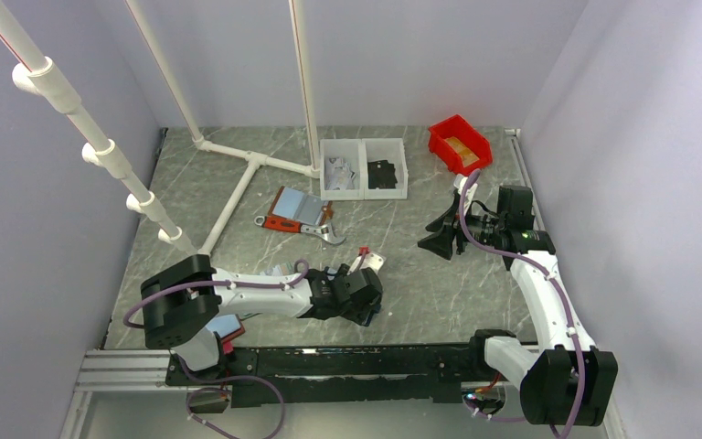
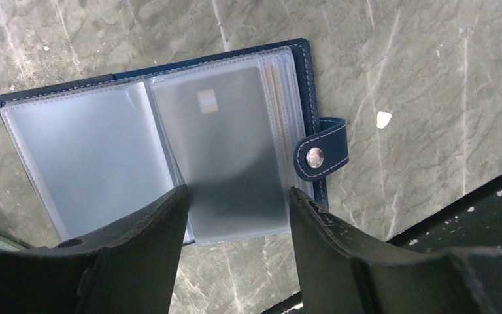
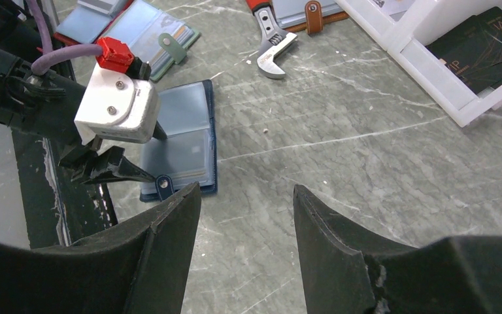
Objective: Take the credit cards out of the card holder
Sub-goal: Remove the credit card from the card holder.
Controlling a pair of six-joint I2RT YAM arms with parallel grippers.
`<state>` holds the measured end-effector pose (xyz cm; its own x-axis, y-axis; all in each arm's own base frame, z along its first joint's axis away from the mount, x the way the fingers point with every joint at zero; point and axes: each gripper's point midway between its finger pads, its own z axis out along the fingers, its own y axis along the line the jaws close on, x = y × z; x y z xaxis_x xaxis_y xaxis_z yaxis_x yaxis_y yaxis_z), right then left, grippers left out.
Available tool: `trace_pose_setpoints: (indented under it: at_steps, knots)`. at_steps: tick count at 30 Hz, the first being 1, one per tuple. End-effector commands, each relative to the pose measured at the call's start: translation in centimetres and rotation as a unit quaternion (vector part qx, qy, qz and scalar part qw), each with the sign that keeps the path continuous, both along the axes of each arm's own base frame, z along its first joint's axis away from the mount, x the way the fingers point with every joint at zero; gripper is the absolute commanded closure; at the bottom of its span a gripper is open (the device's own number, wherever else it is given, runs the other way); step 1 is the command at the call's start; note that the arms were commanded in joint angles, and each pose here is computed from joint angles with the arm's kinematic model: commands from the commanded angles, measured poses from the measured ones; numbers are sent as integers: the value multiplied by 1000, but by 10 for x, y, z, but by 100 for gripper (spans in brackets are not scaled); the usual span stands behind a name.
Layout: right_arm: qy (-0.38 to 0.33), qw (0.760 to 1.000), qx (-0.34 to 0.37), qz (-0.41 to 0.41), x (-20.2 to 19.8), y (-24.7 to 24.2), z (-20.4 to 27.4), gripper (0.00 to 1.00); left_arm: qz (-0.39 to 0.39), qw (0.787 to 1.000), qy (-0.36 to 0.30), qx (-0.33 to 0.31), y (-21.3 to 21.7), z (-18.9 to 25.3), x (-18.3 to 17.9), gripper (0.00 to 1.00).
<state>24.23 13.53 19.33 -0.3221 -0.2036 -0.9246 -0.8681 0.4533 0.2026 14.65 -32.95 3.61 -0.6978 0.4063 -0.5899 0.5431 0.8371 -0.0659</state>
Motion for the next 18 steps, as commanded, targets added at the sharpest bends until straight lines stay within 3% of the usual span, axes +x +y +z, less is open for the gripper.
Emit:
trace_pose_setpoints:
  at_steps: [1, 5, 18]
  knots:
    - [-22, 1000, 13, 14, 2, 3, 14, 43, 3, 1000, -1, -24, -12, 12, 4, 41]
    - [-22, 1000, 13, 14, 2, 3, 14, 43, 5, 999, -1, -38, -12, 15, 4, 51]
    - [-18, 1000, 15, 17, 1, 4, 13, 43, 33, 995, 7, -92, 6, 27, 10, 52]
